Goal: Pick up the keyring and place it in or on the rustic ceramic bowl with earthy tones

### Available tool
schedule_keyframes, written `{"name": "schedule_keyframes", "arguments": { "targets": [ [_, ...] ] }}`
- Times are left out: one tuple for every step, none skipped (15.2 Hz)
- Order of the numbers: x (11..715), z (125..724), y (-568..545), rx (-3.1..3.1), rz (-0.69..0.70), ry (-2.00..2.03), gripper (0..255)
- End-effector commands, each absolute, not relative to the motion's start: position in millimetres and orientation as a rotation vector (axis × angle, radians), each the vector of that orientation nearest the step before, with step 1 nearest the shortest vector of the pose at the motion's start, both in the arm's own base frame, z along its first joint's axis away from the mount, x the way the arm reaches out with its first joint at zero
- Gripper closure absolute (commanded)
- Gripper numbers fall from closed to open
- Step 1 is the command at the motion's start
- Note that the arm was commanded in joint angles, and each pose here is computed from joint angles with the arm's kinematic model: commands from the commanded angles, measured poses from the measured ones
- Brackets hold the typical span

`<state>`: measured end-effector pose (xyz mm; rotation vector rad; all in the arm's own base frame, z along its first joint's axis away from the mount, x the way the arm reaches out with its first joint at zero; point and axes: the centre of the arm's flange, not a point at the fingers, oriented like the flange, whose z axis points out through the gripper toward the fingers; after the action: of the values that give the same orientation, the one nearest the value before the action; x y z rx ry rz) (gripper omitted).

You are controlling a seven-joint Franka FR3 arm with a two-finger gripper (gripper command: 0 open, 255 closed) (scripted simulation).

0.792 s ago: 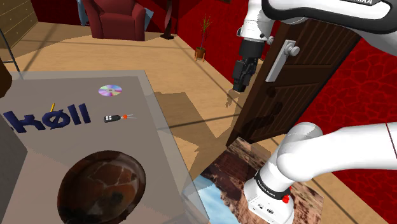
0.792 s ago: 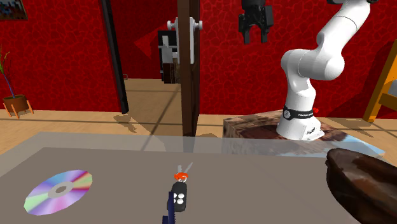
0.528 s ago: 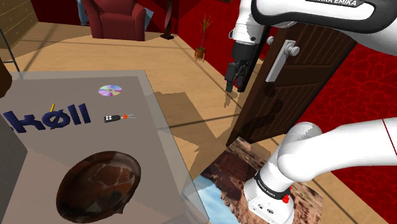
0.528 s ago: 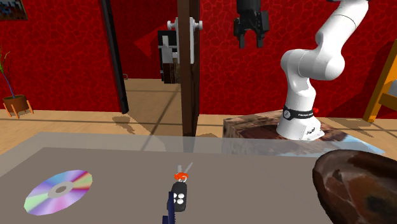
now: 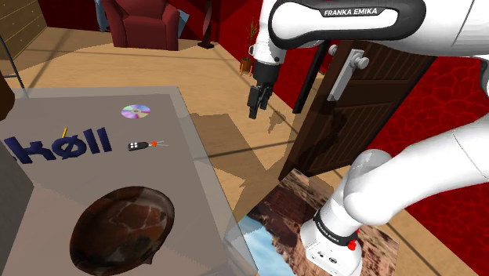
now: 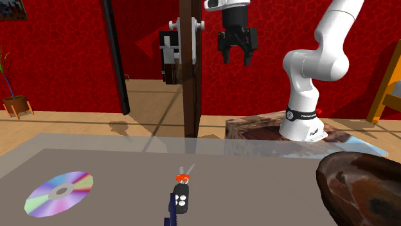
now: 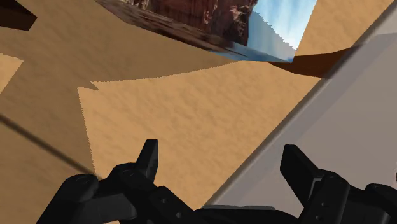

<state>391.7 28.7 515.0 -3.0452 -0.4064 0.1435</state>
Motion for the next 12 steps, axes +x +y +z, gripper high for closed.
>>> {"name": "schedule_keyframes", "arguments": {
  "targets": [
    [414.8,503.3,44.1,-3.041,0.122,-0.474,0],
    [424.1,497.8,50.7,-3.038,0.113,-0.507,0],
    [433.3,492.3,57.4,-3.035,0.104,-0.54,0],
    [442.4,486.8,64.4,-3.031,0.095,-0.573,0],
    [451.3,481.4,71.5,-3.027,0.086,-0.606,0],
    [460.2,476.1,78.8,-3.023,0.077,-0.639,0],
    [468.9,470.8,86.3,-3.018,0.068,-0.671,0],
    [477.5,465.6,94.0,-3.013,0.059,-0.704,0],
    [486.0,460.4,101.9,-3.008,0.049,-0.737,0],
    [494.3,455.3,109.9,-3.002,0.04,-0.769,0],
    [502.5,450.2,118.2,-2.996,0.031,-0.802,0],
    [510.6,445.2,126.6,-2.989,0.022,-0.835,0]
  ]
}}
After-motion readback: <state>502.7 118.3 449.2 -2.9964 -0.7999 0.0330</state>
